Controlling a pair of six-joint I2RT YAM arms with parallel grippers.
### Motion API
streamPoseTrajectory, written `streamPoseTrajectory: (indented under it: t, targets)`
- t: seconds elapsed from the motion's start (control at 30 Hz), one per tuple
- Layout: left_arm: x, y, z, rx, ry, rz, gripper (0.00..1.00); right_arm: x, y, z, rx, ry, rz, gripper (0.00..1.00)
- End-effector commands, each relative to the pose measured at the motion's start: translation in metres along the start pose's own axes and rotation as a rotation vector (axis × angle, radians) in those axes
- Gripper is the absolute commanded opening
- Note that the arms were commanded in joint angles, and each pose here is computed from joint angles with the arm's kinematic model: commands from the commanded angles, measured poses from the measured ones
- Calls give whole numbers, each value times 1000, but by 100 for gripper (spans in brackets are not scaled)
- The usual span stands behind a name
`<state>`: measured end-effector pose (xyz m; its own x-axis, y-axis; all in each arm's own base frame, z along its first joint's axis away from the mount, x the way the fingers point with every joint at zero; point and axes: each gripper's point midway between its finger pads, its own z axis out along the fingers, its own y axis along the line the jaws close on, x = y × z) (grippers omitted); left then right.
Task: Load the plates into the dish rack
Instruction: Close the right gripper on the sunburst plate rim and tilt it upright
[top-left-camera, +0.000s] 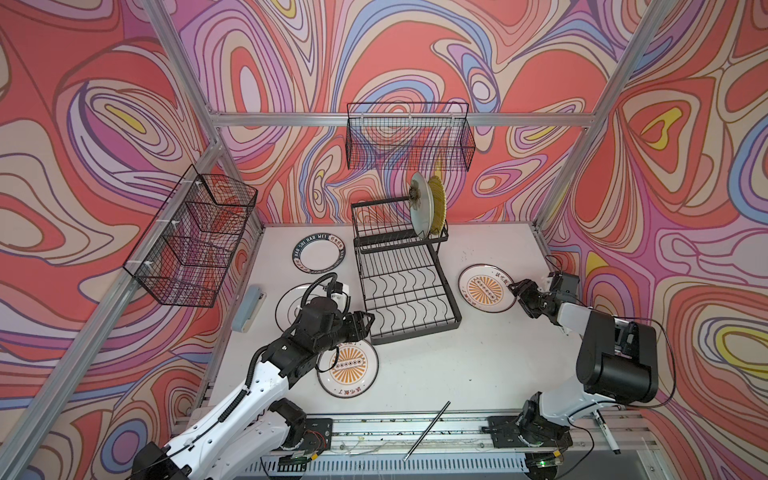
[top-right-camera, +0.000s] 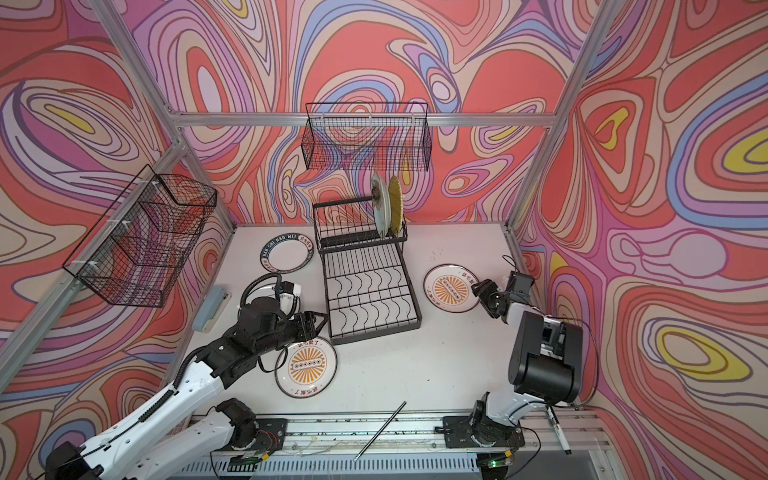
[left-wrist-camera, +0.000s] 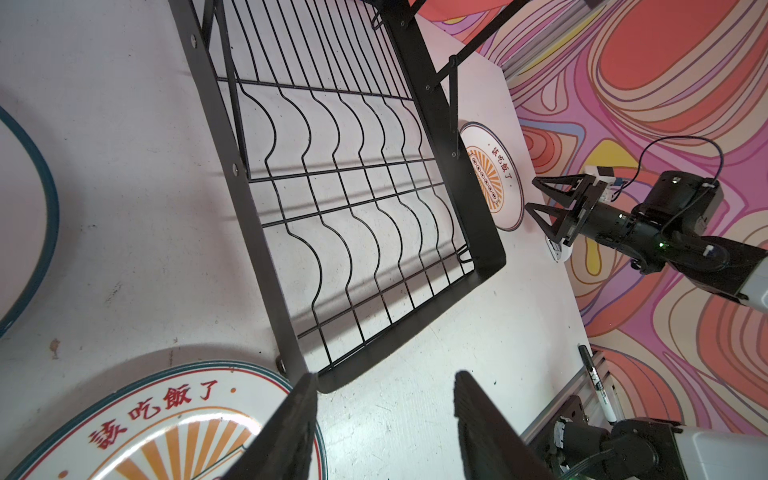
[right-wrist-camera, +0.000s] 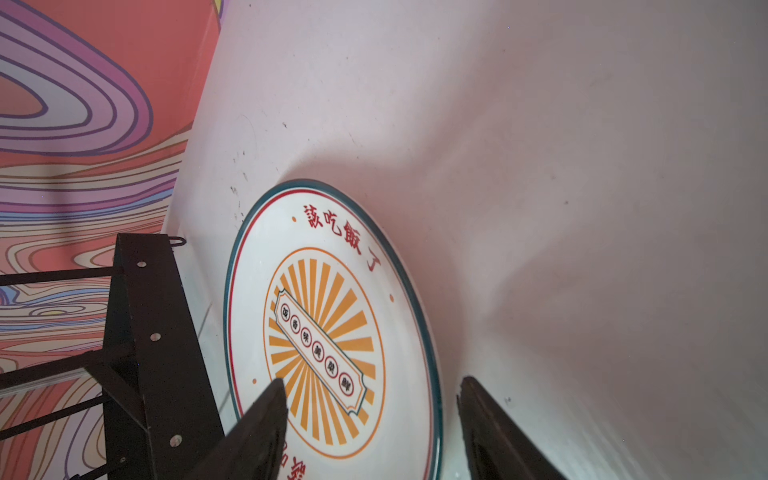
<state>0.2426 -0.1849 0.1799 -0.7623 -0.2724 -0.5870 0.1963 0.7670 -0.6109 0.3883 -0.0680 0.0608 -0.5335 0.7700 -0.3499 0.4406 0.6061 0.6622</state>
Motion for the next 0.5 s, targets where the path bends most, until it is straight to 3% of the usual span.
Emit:
streamPoseTrajectory:
  t: [0.0, 0.47]
  targets:
    - [-1, -1, 1, 4, -11, 19, 56, 3, -6, 5, -6, 8, 13, 66]
    - [-4, -4, 1, 9, -12, 21, 56, 12, -10, 15, -30, 42, 33, 58]
